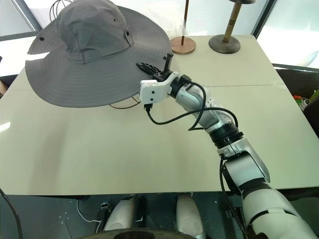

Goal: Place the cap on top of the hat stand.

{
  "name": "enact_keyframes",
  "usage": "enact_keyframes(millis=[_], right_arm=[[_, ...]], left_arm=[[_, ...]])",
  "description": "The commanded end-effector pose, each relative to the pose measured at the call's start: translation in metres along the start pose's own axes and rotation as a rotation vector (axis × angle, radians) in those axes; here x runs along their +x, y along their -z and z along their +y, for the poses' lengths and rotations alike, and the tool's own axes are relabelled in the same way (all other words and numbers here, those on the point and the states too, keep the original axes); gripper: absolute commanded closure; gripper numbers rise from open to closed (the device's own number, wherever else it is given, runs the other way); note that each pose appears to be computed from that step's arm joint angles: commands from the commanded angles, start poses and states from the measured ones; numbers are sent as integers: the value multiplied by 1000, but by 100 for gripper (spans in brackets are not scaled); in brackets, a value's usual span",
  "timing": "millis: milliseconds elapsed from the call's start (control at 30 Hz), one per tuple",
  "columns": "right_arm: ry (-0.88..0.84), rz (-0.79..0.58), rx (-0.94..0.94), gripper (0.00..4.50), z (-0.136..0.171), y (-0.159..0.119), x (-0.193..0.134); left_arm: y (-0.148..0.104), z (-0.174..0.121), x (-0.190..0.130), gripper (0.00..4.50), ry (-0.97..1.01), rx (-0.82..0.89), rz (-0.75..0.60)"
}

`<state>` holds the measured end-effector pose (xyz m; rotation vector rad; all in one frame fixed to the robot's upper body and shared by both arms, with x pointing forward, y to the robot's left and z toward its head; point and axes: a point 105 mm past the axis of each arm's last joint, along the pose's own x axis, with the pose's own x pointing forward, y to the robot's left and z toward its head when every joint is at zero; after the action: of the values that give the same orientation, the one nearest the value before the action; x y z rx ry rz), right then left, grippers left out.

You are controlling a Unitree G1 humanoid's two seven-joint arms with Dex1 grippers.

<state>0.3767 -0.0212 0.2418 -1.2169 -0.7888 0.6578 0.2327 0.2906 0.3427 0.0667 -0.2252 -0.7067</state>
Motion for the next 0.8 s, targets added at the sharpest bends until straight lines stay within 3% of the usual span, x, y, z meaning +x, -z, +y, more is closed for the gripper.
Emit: enact_keyframes(millis=[33,267,367,567,800], right_arm=[[5,-14,58,449,-2,-3,-3],[-4,-20,130,449,-6,-7,-2],[11,-21,137,351,-12,-8,-2],[36,-29,24,39,-23,-12,-3],[47,-21,-64,39,-34,-8,-23]], left_arm=[[-11,-2,0,0,4,49,-17],[-9,-1,1,0,5,45,-18],[-8,-1,2,0,5,43,-19],[-8,-1,2,0,4,40,-24],[-7,0,2,0,1,37,-25]])
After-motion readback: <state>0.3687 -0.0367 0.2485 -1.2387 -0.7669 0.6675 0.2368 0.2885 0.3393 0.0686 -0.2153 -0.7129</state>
